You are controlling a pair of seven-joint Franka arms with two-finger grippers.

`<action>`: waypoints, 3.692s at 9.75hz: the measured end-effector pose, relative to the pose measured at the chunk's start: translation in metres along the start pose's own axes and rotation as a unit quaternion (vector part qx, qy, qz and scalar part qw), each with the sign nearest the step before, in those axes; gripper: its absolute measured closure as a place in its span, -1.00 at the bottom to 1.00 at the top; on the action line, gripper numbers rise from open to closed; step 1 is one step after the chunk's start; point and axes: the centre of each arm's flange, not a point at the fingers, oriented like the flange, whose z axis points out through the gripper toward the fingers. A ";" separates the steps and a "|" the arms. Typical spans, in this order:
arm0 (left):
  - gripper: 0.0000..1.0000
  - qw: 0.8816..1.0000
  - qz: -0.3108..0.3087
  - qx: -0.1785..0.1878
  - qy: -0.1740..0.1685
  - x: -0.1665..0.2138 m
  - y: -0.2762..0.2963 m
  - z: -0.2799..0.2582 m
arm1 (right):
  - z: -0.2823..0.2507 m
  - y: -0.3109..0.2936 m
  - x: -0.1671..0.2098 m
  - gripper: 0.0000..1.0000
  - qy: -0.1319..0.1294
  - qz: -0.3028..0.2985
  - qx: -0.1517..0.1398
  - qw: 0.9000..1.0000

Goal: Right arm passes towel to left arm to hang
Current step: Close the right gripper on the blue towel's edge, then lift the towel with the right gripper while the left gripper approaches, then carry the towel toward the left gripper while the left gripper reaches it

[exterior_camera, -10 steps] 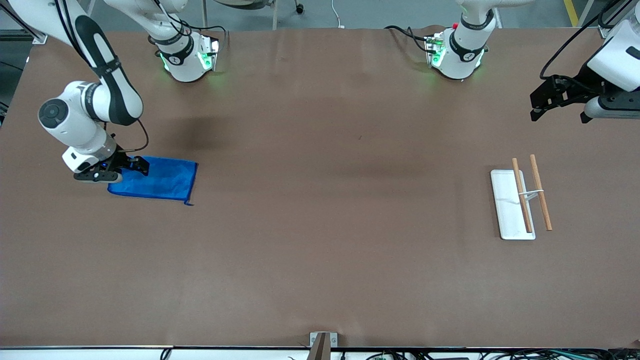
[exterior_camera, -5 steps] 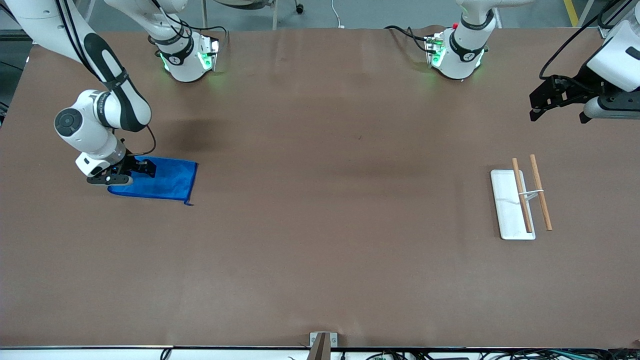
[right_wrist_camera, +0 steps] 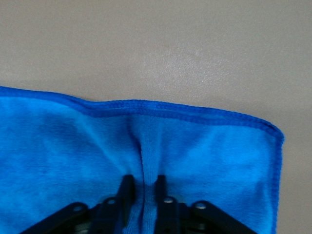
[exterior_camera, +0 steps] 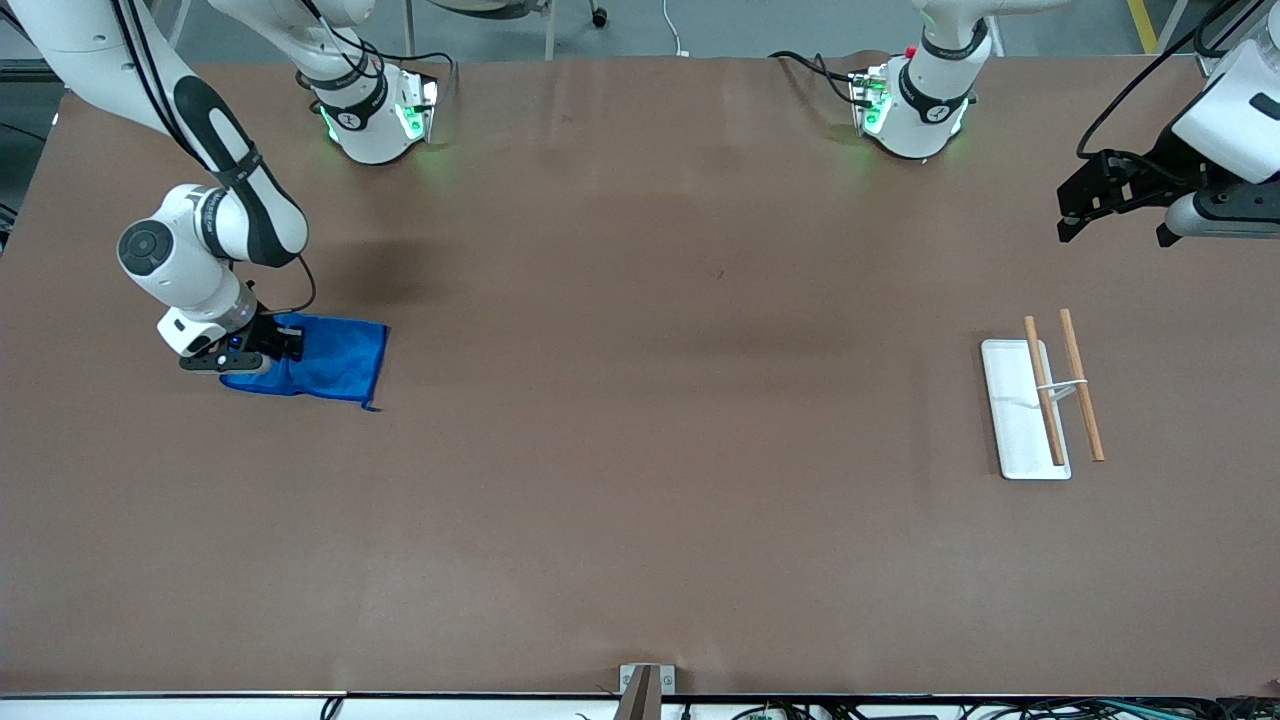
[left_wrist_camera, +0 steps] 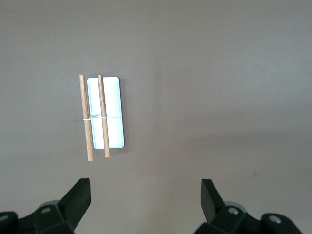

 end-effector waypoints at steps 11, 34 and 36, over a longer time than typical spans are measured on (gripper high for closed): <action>-1.00 0.998 0.009 -0.069 -0.008 0.002 0.006 0.004 | -0.256 -0.223 0.097 0.90 -0.073 -0.016 0.049 0.996; -1.00 0.524 -0.045 -0.825 -0.205 0.005 0.208 0.403 | -0.348 -0.509 0.083 0.90 -0.068 0.204 0.606 0.766; -0.91 0.517 -0.046 -0.831 -0.203 0.007 0.205 0.400 | -0.348 -0.509 0.083 0.90 -0.068 0.204 0.606 0.766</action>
